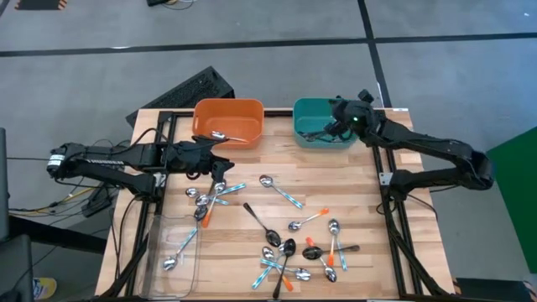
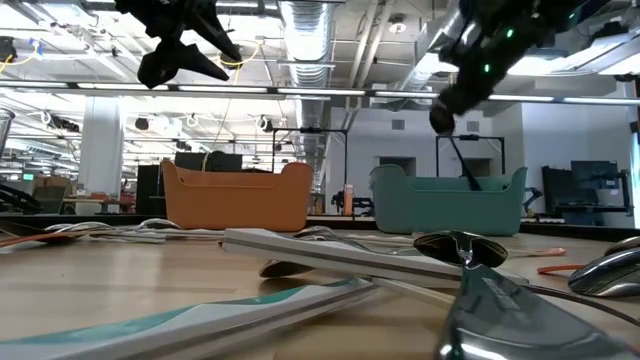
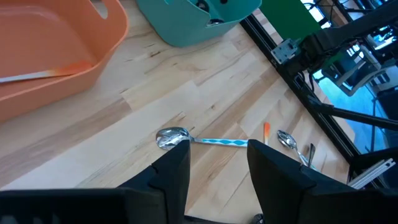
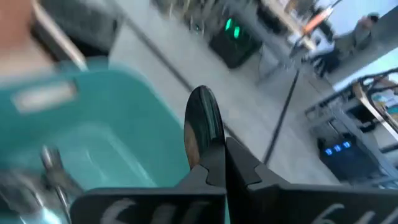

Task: Sort silverware by color (type)
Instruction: Put the black spoon into the blue bin, then put the green spoon into the transparent bin

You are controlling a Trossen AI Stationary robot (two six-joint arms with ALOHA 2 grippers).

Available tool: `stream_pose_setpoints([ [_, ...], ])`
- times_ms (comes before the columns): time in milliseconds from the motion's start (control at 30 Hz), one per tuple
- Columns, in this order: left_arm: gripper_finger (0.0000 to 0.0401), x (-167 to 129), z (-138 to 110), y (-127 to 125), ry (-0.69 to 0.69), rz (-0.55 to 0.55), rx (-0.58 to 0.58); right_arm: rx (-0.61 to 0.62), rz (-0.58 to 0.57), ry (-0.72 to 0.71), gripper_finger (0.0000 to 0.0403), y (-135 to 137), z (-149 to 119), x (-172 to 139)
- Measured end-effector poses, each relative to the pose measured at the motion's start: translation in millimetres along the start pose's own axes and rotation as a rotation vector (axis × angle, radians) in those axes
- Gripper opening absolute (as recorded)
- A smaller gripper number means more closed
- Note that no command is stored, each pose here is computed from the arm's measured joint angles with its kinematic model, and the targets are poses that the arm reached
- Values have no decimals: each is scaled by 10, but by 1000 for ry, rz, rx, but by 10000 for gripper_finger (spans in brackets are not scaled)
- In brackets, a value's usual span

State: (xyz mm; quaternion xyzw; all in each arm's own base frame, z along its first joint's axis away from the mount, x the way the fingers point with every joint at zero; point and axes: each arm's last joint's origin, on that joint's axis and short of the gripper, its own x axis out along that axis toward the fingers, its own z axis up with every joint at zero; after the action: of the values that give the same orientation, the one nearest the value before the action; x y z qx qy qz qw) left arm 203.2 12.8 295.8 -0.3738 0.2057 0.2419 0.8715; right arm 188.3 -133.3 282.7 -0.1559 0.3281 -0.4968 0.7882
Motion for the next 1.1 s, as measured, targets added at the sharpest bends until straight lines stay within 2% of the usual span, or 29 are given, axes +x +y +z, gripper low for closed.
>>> stream_pose_setpoints([
  [200,146,0,0,1,0,1,-1,-90,37,89,11,124,-87,210],
  [367,146,0,-1,2,0,3,-1,-80,59,114,35,224,-113,317],
  [567,146,0,-2,3,1,5,-6,153,81,128,101,239,-126,322],
  [700,146,0,-3,3,1,4,-9,373,199,128,157,197,-127,249],
  [800,146,4,-3,3,2,5,9,554,333,135,191,173,-114,172],
  [933,146,43,-8,-8,3,7,73,767,531,112,205,171,-30,50],
  [1033,146,99,-5,-42,-4,-16,134,824,616,94,203,261,45,-66],
  [1100,146,151,17,-114,-31,-75,178,840,674,80,199,350,98,-161],
])
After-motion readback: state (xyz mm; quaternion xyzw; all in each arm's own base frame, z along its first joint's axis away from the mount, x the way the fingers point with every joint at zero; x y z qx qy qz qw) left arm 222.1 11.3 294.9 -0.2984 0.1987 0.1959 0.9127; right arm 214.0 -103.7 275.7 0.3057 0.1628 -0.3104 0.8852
